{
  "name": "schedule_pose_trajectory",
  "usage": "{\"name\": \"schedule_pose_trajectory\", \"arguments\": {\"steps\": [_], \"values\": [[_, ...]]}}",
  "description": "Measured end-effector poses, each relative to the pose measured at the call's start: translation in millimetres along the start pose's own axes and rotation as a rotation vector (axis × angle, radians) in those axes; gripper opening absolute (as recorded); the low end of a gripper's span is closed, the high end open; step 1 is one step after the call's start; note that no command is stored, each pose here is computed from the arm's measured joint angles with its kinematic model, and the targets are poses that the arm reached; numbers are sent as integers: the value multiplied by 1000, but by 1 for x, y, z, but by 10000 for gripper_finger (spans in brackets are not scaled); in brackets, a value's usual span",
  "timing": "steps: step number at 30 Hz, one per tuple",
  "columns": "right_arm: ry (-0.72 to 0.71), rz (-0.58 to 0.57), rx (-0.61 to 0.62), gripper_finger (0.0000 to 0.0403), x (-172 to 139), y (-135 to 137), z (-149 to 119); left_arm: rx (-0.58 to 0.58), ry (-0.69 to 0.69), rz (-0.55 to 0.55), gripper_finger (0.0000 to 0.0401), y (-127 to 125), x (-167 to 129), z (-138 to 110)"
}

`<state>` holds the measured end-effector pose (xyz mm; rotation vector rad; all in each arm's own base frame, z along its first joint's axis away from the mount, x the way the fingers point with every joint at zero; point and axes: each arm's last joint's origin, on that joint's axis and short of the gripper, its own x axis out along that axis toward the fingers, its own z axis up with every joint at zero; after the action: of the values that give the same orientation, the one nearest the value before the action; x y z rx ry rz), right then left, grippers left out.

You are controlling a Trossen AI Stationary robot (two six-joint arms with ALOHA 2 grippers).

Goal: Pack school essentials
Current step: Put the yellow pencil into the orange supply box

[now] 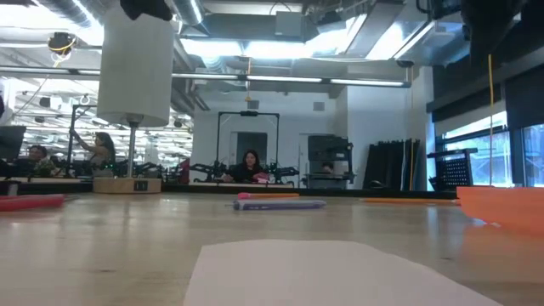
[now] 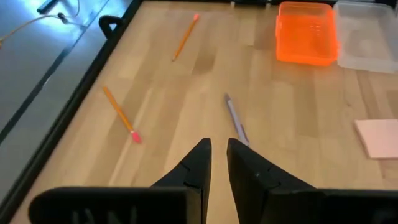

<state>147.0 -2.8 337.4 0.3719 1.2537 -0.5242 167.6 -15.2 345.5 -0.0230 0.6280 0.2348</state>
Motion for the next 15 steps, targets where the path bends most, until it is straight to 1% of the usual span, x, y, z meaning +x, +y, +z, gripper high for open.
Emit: {"name": "schedule_pose_trajectory", "arguments": {"steps": [4,8,13,15], "values": [[21,-24,27,55,5,-1,7,20,3,11,47,3,1,1],[28,-33,58,101,12,-2,17,23,3,10,47,4,1,1],[87,-65,106,162,26,-4,31,18,3,10,47,4,1,1],[118,-84,93,183,33,-6,37,18,3,10,47,4,1,1]]}}
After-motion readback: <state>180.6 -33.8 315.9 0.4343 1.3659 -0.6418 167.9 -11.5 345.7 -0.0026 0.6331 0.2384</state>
